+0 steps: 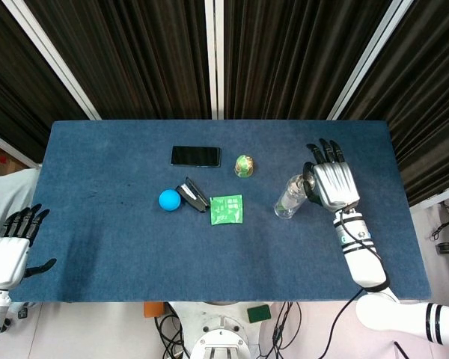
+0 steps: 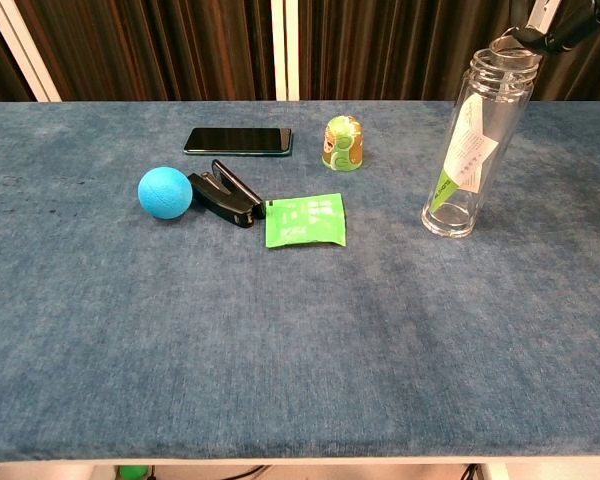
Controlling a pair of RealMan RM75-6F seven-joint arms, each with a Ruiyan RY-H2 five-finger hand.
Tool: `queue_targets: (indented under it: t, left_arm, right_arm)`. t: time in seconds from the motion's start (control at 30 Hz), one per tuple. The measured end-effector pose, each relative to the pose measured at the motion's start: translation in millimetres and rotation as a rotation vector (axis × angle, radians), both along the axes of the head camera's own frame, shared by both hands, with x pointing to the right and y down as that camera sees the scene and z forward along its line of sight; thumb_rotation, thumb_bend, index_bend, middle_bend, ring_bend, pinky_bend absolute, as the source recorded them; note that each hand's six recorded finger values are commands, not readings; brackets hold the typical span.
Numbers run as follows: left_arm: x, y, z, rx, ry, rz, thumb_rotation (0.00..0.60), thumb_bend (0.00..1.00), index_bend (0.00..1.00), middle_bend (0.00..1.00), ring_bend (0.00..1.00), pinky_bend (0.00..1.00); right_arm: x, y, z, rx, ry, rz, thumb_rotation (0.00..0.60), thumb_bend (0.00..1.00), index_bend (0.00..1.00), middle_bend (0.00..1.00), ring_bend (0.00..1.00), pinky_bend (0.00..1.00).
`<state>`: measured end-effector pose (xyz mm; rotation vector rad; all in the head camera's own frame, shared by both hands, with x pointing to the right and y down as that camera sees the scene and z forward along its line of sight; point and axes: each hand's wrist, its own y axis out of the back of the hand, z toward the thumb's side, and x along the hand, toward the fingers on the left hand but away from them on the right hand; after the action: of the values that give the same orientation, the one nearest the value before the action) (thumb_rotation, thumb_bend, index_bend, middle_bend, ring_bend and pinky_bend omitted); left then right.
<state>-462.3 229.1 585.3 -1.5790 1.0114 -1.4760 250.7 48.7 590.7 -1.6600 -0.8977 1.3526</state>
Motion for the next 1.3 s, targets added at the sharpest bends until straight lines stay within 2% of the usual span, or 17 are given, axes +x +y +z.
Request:
queue_targets:
  t: [0.53,1.3]
  left_arm:
    - [-2.0,1.9,0.2,-0.003,-0.001,-0.006,0.6,0.06,0.08,0.03,0.01,0.09]
    - [-0.8,3.5,5.3,-0.023,-0.002,-0.004,0.6,0.06,0.08,0.03,0.01,0.09]
  right_arm:
    - [-1.5,2.8,5.4,-0.032,-0.063,0.018,0.6,0.47,0.67,0.12,0.0,0.0]
    - [2.7,3.5,12.1,-0.049,-0.069,0.03,0.6,0.47,0.67,0.12,0.0,0.0]
